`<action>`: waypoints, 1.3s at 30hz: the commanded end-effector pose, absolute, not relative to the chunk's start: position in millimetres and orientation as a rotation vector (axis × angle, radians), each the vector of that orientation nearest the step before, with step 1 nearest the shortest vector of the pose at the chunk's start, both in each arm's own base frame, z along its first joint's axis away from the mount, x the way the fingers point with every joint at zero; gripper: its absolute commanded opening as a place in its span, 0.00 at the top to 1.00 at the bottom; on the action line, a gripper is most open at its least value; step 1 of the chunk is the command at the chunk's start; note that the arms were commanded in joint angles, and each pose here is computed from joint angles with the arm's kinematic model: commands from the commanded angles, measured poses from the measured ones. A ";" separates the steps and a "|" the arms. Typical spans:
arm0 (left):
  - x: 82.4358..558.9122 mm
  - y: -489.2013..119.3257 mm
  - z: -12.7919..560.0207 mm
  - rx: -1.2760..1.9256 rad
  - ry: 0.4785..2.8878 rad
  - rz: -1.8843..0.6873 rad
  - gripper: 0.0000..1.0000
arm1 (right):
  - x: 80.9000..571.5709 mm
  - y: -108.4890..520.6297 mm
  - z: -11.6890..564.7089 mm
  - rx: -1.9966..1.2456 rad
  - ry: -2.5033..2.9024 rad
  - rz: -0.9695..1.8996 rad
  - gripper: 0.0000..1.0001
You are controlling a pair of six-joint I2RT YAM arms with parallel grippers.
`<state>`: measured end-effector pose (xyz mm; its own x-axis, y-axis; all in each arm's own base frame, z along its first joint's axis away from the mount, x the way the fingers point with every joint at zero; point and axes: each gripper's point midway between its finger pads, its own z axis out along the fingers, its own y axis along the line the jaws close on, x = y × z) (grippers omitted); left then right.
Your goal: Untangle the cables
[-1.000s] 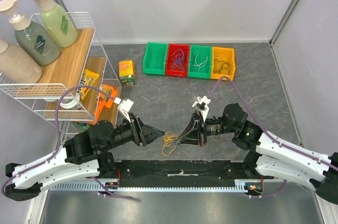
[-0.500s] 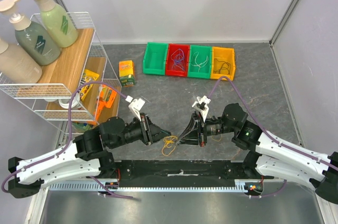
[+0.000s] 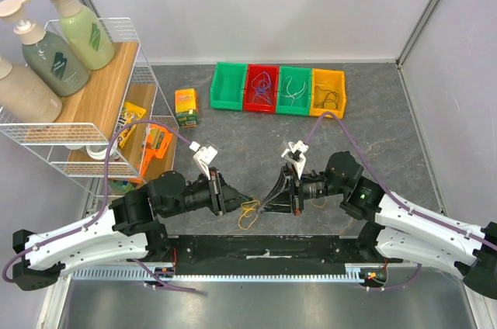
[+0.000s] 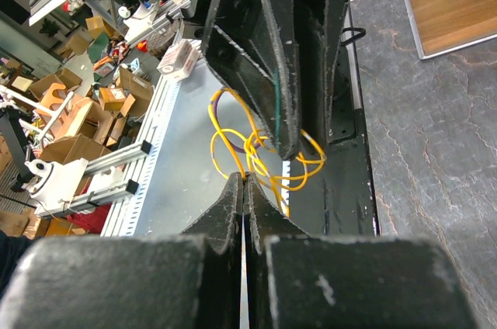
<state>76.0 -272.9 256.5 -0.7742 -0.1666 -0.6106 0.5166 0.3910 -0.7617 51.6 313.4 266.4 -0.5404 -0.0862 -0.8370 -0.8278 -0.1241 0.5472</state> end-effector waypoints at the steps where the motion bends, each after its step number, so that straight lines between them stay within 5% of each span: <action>1: 77.3 -275.2 278.9 0.330 1.944 -1.449 0.81 | 49.8 313.7 273.8 -1.040 1.542 1.733 1.00; 5: 95.7 -257.4 279.7 0.189 1.949 -1.348 0.98 | 54.1 311.3 265.3 -1.023 1.590 1.686 1.00; 16: 132.8 -172.4 286.4 -0.231 1.807 -1.156 0.98 | 169.0 194.6 179.0 -0.290 2.109 0.624 1.00; 28: 139.0 -154.4 279.5 -0.317 1.810 -1.090 0.98 | 177.2 106.5 215.0 0.182 1.910 0.500 1.00; 33: 136.6 -159.6 277.7 -0.304 1.830 -1.105 0.98 | 170.1 143.1 233.3 -0.049 1.861 0.653 1.00; 39: 133.8 -169.5 279.6 -0.268 1.855 -1.122 0.98 | 121.1 253.9 243.5 -0.760 1.786 1.055 0.58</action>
